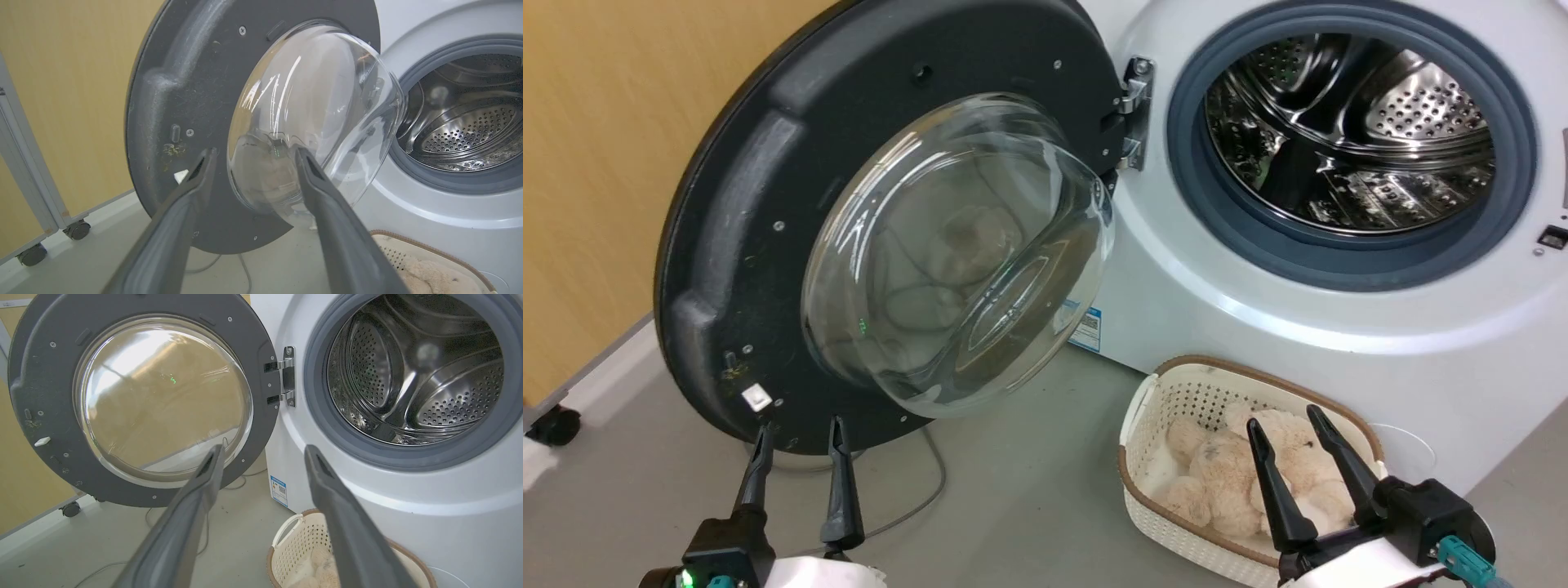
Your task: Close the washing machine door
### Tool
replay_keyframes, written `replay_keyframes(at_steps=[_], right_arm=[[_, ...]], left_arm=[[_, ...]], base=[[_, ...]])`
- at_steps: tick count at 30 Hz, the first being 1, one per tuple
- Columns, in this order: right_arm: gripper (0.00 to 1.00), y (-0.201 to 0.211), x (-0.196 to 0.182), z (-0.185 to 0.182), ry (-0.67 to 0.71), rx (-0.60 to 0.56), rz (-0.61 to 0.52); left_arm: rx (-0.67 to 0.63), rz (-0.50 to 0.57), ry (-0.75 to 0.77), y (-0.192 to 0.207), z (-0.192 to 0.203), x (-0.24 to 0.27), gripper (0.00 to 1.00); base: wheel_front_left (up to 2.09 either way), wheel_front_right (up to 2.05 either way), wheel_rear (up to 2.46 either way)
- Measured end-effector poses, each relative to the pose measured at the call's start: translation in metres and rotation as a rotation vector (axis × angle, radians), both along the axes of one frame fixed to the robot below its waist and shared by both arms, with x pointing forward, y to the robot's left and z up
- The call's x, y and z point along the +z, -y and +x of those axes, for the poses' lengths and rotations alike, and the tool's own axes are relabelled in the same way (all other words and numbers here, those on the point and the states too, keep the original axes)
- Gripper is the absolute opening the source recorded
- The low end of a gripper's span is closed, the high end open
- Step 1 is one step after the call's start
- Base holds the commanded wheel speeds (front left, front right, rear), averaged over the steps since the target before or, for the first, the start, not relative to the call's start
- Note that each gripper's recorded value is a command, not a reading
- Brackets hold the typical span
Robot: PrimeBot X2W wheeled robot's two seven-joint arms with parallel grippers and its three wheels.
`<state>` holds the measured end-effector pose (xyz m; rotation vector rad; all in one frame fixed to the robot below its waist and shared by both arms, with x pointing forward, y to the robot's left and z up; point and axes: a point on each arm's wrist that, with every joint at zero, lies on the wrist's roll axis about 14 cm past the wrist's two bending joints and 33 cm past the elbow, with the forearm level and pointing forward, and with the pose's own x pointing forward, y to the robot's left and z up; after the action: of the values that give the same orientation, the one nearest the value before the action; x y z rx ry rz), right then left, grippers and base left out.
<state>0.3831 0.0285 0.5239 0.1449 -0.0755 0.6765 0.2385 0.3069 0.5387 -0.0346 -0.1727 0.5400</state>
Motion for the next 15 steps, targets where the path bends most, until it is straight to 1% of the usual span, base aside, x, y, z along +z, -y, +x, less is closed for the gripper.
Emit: replay_keyframes(at_steps=[15], right_arm=[[1.00, -0.027, 0.001, -0.006, 0.006, 0.079, 0.027]], left_arm=[[0.095, -0.021, 0.026, -0.015, -0.026, -0.001, 1.00]], base=[[0.00, 0.00, 0.00]])
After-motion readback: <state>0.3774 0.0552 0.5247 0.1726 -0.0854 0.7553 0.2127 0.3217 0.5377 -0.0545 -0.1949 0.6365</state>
